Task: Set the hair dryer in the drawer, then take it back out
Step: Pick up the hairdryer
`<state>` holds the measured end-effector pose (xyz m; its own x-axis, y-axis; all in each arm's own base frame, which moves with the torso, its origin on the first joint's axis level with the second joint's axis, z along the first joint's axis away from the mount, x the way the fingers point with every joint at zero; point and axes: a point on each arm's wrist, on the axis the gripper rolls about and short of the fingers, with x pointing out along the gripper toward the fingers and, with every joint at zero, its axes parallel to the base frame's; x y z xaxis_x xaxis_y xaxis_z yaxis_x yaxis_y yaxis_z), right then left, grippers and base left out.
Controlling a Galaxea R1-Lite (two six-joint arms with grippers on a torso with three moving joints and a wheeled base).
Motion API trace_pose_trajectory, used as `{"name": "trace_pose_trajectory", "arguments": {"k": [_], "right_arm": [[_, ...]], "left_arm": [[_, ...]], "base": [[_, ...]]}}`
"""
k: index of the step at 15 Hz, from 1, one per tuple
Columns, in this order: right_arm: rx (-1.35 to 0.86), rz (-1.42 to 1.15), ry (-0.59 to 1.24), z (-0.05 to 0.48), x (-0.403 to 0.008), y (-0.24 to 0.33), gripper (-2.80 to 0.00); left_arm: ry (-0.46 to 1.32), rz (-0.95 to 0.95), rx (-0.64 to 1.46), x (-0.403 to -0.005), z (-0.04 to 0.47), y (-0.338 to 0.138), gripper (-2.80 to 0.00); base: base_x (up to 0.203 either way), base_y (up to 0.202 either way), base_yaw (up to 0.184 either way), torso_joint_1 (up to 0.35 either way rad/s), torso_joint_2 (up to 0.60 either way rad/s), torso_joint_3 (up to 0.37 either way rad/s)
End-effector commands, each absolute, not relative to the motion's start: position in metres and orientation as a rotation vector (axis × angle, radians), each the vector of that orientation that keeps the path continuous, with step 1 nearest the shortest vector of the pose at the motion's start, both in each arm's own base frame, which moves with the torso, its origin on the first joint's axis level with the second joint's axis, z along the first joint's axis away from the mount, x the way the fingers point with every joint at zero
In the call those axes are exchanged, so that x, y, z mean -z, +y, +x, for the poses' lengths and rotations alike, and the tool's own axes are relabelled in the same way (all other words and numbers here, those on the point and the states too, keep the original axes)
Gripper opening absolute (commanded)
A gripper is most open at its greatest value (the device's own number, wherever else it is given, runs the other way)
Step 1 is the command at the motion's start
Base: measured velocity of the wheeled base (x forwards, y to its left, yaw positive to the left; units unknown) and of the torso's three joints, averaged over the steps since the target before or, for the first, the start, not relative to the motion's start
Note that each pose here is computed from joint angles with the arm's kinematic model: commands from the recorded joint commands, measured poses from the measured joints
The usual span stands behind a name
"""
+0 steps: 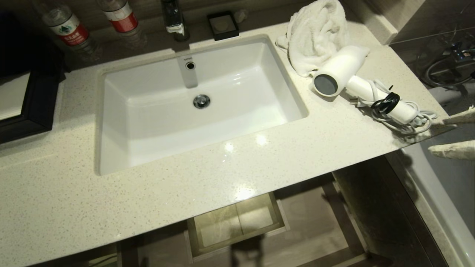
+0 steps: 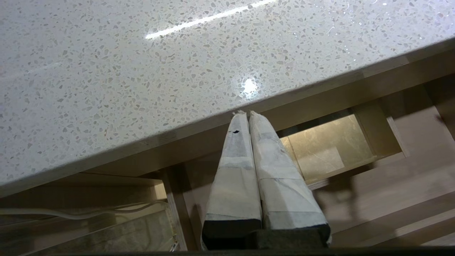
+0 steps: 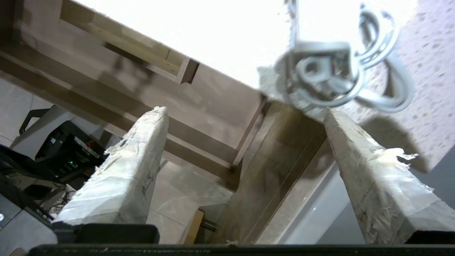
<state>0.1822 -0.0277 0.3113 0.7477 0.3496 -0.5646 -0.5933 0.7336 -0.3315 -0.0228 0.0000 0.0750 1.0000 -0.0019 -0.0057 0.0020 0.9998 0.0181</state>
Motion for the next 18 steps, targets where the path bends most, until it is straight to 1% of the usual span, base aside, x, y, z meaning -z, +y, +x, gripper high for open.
{"name": "trace_pose_trajectory", "arguments": {"k": [1, 6, 10, 15, 18], "right_arm": [[-0.561, -0.520, 0.516, 0.204, -0.313, -0.031, 0.00], [-0.597, -0.521, 0.529, 0.224, -0.308, -0.027, 0.00], [-0.634, -0.557, 0.476, 0.241, -0.314, -0.019, 0.00], [-0.629, -0.632, 0.390, 0.246, -0.324, -0.021, 0.00], [-0.633, -0.661, 0.397, 0.257, -0.318, -0.025, 0.00]], "left_arm": [[0.008, 0.018, 0.003, -0.074, -0.023, 0.000, -2.80], [0.008, 0.018, 0.003, -0.074, -0.023, 0.000, -2.80], [0.008, 0.018, 0.002, -0.074, -0.023, 0.000, -2.80], [0.008, 0.018, 0.002, -0.074, -0.023, 0.000, -2.80], [0.006, 0.017, 0.002, -0.075, -0.023, 0.000, -2.80]], "base": [[0.000, 0.000, 0.000, 0.000, 0.00, 0.000], [0.000, 0.000, 0.000, 0.000, 0.00, 0.000], [0.000, 0.000, 0.000, 0.000, 0.00, 0.000], [0.000, 0.000, 0.000, 0.000, 0.00, 0.000], [0.000, 0.000, 0.000, 0.000, 0.00, 0.000]]}}
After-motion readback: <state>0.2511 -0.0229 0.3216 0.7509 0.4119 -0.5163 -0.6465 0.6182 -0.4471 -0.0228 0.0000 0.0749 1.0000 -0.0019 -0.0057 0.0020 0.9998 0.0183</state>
